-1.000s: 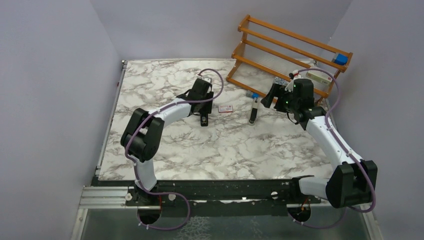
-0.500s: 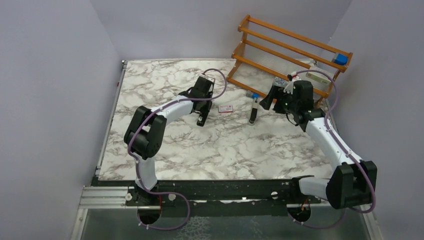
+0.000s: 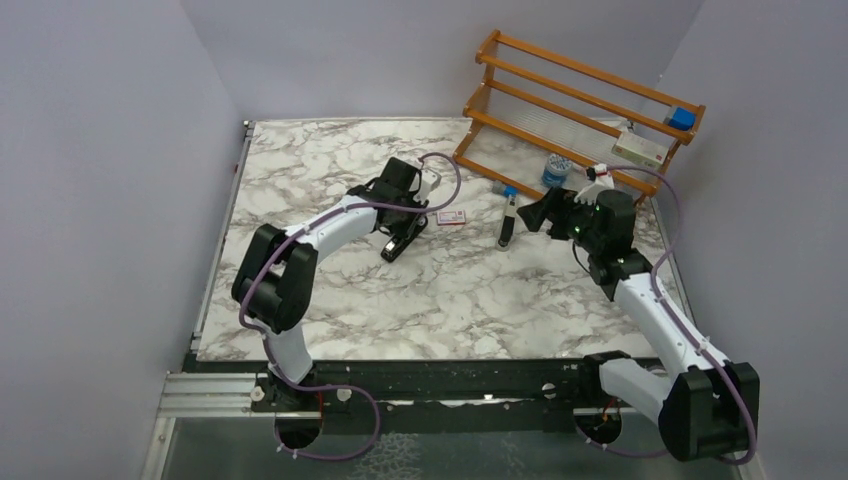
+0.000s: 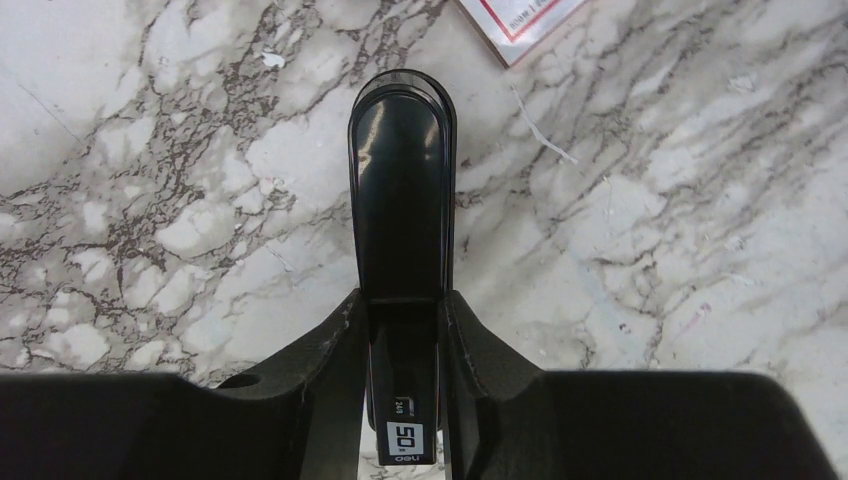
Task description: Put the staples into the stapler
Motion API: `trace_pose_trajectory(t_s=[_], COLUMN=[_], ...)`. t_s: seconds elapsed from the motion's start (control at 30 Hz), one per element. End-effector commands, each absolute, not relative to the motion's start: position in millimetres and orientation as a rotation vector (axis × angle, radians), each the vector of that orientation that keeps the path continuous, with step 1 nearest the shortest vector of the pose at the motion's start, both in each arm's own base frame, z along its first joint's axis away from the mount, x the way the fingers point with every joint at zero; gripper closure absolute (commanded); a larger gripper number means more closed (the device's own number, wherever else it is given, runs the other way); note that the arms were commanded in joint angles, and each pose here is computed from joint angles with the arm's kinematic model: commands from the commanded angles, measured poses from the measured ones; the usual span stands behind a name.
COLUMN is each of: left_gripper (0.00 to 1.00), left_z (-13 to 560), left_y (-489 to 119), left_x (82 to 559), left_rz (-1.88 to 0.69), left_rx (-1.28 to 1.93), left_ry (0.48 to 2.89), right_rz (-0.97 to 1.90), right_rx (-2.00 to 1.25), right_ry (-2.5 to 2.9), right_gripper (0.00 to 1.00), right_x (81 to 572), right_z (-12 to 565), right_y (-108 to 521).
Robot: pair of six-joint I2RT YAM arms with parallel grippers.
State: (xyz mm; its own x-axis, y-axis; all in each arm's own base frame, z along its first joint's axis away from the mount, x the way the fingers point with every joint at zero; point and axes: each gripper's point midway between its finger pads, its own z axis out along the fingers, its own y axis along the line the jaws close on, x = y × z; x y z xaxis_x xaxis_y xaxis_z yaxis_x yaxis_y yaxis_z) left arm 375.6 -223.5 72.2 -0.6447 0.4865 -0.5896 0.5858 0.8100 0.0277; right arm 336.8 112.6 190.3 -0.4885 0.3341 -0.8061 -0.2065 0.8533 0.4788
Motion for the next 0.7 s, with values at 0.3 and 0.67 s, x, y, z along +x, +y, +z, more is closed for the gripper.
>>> trace_pose_trajectory(t_s=[0.3,0.67], left_gripper=[0.94,0.97], left_z=[110.1,125.8], left_y=[-241.1,-256.6], left_x=[328.2,299.9], left_rz=[-0.427,-0.493], left_rx=[1.077,1.113], left_ry=[2.17,1.92], right_rz=[0.654,0.837], right_rx=[-0.045,-0.002], right_ry=[1.828,2.045], right_gripper=[0.12,0.21], right_x=[337.4,321.4], right_z=[208.1,176.6], right_y=[119.2,145.0])
